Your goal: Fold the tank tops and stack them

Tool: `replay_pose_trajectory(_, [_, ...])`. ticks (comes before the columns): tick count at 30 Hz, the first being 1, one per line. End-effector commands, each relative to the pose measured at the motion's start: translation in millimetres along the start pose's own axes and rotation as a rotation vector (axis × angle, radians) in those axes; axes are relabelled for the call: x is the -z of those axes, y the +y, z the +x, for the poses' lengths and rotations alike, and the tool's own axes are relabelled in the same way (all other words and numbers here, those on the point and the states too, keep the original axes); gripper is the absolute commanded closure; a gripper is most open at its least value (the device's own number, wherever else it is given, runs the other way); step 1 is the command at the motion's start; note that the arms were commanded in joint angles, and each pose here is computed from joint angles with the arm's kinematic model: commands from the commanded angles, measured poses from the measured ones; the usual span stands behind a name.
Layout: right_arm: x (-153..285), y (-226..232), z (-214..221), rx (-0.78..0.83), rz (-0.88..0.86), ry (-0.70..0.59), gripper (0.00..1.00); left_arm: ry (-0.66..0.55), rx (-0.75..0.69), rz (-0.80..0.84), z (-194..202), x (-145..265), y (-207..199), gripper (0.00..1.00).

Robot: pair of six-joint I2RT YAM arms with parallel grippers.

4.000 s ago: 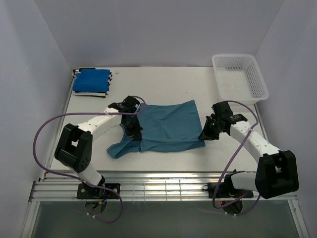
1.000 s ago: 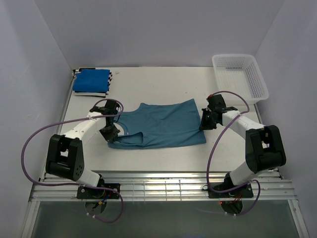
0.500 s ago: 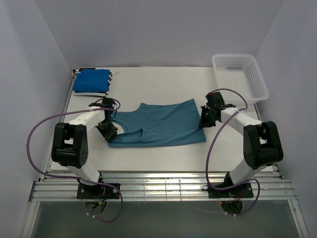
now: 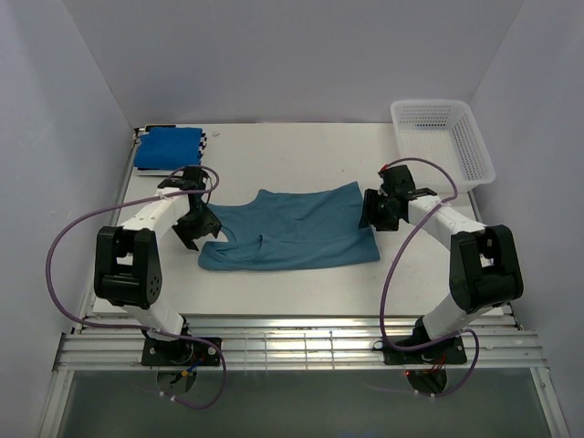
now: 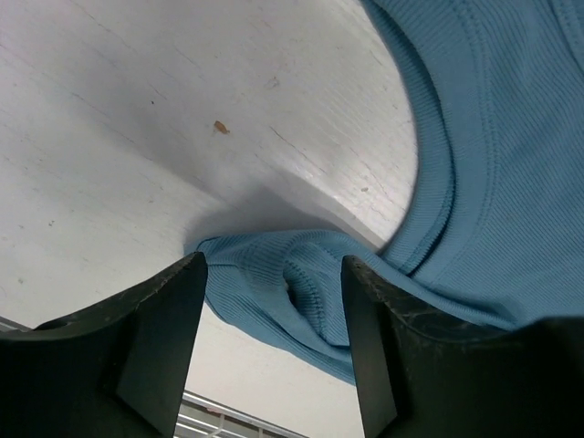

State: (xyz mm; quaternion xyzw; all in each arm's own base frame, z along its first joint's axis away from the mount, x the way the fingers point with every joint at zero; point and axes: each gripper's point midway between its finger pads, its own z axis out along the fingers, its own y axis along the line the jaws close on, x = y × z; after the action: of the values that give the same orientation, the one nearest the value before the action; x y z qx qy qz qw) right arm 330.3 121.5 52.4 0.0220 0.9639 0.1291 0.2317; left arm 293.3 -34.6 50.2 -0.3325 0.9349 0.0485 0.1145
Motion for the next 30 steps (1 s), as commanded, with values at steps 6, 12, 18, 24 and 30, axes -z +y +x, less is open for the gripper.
replay_pose_trajectory(6, [37, 27, -21, 0.046, -0.121, -0.102, 0.03, -0.031, -0.014, 0.272, 1, 54, -39, 0.13])
replay_pose_trajectory(12, [52, 57, 1, 0.097, -0.311, -0.101, 0.1, 0.034, -0.167, 0.523, 60, 88, -105, 0.02])
replay_pose_trajectory(18, [40, 70, 7, 0.102, -0.354, -0.072, 0.1, 0.117, -0.211, 0.595, 88, 71, -150, 0.02])
replay_pose_trajectory(24, [28, 74, 7, 0.093, -0.375, -0.043, 0.1, 0.104, -0.241, 0.518, 83, 39, -163, 0.13])
replay_pose_trajectory(30, [16, 67, 13, 0.091, -0.342, -0.015, 0.1, 0.142, -0.258, 0.514, 89, 23, -172, 0.54])
